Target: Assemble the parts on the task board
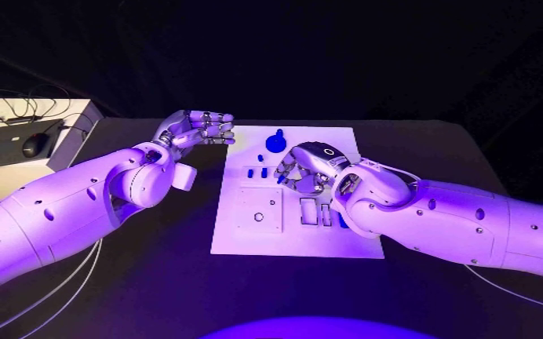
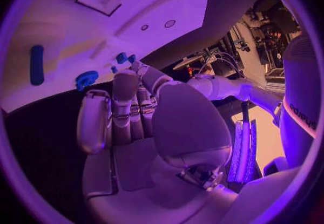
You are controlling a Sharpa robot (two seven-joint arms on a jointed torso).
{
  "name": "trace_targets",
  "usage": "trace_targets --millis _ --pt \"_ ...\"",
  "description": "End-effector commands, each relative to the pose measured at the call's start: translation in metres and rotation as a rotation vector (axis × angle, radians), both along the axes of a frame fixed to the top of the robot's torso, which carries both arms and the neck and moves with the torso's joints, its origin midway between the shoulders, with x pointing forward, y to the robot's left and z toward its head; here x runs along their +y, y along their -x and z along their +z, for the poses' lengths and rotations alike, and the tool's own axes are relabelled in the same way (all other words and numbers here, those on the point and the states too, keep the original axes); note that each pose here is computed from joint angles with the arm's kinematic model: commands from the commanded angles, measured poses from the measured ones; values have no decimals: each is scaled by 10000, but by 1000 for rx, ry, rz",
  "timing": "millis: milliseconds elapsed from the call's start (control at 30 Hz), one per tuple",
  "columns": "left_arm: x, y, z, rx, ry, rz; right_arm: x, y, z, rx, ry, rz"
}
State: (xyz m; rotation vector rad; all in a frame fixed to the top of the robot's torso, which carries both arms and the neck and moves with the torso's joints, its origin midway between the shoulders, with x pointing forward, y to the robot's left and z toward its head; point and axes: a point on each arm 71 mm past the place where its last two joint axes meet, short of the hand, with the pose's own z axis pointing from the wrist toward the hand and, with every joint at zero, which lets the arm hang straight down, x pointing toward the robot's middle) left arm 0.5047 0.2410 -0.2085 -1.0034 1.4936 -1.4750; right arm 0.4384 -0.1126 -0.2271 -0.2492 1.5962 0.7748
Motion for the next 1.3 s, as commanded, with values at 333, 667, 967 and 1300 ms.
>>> trace_targets --millis 333,667,967,1300 --pt "-32 9 23 -21 4 -13 190 53 -190 -17 76 31" --pt "-30 9 21 -20 3 -12 233 95 -238 4 105 59" --pt "-25 9 22 -20 2 -11 235 133 -252 14 120 72" --pt "-20 10 22 -19 2 -11 229 139 -273 22 132 76"
